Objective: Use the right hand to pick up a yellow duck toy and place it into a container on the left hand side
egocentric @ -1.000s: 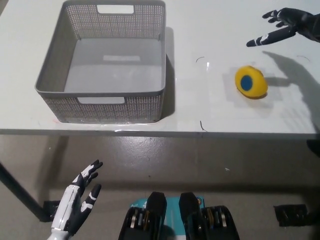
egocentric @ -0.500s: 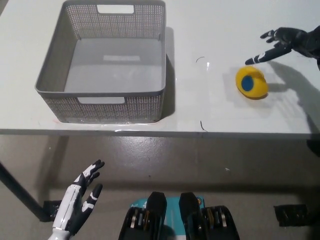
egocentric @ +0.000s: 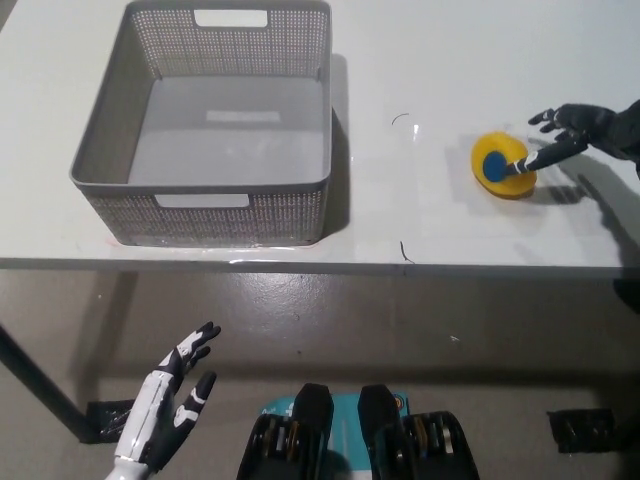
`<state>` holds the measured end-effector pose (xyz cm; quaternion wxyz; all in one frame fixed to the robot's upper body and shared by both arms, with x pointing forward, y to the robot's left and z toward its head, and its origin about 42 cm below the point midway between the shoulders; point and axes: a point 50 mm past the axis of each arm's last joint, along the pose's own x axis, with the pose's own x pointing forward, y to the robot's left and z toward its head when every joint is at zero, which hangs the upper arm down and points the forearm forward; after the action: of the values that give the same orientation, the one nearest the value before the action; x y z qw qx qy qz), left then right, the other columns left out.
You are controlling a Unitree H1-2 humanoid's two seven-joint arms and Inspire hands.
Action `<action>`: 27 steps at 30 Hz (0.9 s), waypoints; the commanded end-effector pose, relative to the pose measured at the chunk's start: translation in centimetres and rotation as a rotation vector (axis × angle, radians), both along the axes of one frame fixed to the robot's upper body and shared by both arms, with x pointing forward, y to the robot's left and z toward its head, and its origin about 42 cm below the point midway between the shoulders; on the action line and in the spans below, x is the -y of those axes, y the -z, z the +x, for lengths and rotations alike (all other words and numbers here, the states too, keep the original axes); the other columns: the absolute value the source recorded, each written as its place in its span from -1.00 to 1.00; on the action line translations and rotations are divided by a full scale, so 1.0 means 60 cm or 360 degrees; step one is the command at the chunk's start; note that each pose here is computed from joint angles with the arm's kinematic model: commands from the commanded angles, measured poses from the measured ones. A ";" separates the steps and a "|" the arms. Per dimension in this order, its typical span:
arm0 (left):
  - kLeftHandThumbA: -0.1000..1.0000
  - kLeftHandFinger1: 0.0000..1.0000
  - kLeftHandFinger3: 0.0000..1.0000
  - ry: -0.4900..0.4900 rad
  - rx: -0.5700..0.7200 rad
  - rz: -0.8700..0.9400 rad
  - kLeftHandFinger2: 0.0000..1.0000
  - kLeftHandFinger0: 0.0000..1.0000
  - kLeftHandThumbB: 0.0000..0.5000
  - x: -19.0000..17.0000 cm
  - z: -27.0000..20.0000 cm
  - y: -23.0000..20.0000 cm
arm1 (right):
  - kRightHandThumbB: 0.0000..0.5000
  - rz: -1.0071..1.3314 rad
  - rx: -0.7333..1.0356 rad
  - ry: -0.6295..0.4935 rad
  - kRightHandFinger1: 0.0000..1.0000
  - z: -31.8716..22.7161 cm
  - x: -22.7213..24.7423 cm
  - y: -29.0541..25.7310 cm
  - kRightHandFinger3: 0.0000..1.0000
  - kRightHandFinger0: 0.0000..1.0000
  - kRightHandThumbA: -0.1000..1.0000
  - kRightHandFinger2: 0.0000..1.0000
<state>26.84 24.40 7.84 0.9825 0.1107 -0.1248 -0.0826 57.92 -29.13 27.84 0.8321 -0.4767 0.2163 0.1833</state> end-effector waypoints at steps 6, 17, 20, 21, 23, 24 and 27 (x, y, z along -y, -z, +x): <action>0.66 1.00 1.00 0.0028 0.0087 0.0031 1.00 1.00 -0.01 0.001 0.007 -0.013 | 0.68 0.0071 0.0127 -0.0008 1.00 0.011 0.007 -0.044 1.00 1.00 1.00 1.00; 0.65 1.00 1.00 0.0040 0.0090 0.0058 1.00 1.00 -0.02 -0.001 0.008 -0.014 | 0.54 0.0064 0.0165 -0.0052 1.00 0.016 -0.005 -0.064 1.00 1.00 1.00 1.00; 0.65 1.00 1.00 0.0042 0.0092 0.0064 1.00 1.00 -0.01 -0.001 0.007 -0.015 | 0.45 0.0082 0.0178 -0.0064 1.00 0.019 -0.011 -0.075 1.00 1.00 1.00 1.00; 0.64 1.00 1.00 0.0043 0.0091 0.0059 1.00 1.00 -0.02 0.000 0.008 -0.014 | 0.48 0.0082 0.0182 -0.0062 1.00 0.020 -0.012 -0.078 1.00 1.00 1.00 1.00; 0.63 1.00 1.00 0.0042 0.0092 0.0061 1.00 1.00 -0.03 0.000 0.009 -0.015 | 0.56 0.0097 0.0197 -0.0048 1.00 0.023 -0.020 -0.085 1.00 1.00 1.00 1.00; 0.63 1.00 1.00 0.0040 0.0093 0.0063 1.00 1.00 -0.03 0.000 0.009 -0.015 | 0.56 0.0103 0.0204 -0.0049 1.00 0.023 -0.023 -0.086 1.00 1.00 1.00 1.00; 0.61 1.00 1.00 0.0046 0.0094 0.0057 1.00 1.00 -0.02 0.001 0.010 -0.015 | 0.47 0.0109 0.0200 -0.0076 1.00 0.025 -0.035 -0.088 1.00 1.00 1.00 1.00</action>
<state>26.89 24.28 7.83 0.9809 0.1209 -0.1253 -0.0869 57.94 -28.63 27.60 0.8388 -0.4645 0.2095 0.1920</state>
